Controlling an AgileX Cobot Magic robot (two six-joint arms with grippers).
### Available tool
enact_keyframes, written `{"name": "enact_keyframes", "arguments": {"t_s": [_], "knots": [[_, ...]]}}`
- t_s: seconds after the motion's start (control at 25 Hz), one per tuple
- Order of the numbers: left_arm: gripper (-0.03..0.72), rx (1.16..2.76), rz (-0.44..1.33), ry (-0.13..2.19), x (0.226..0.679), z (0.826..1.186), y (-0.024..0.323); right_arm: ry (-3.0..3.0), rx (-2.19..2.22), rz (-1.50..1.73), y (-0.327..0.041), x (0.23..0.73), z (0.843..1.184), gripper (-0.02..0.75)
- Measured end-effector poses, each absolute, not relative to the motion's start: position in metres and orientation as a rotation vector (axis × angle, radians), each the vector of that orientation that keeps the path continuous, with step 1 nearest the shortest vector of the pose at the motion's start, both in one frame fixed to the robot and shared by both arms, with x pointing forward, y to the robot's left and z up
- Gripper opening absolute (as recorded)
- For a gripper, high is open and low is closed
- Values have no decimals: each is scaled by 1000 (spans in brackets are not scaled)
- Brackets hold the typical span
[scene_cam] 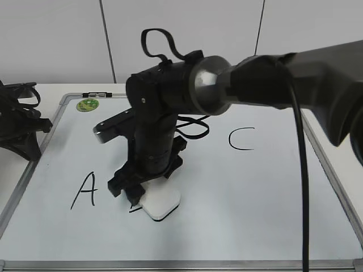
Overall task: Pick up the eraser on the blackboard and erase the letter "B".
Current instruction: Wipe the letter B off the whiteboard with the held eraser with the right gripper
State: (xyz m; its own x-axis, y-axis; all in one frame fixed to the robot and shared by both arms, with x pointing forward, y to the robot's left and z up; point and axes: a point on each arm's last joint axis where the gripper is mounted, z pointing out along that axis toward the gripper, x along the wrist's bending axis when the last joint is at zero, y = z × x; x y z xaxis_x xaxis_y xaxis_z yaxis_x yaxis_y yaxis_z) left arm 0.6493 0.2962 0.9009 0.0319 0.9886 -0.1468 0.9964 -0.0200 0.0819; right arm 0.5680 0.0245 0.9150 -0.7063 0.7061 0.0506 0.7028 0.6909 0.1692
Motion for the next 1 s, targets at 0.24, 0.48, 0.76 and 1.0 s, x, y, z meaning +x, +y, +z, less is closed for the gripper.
{"name": "enact_keyframes", "arguments": {"t_s": [0.24,0.48,0.76,1.0], "knots": [[14,2134,-72,2079,649,901,296,2910,1074,265,47,545,915,557],[14,2134,-72,2079,649,901,296,2905,1088,268,50,542,915,557],[14,2134,-72,2079,649,901,296,2922,1036,261,60,529,915,557],[14,2134,-72,2079,649,901,296,2903,1019,238,59,531,915,557]]}}
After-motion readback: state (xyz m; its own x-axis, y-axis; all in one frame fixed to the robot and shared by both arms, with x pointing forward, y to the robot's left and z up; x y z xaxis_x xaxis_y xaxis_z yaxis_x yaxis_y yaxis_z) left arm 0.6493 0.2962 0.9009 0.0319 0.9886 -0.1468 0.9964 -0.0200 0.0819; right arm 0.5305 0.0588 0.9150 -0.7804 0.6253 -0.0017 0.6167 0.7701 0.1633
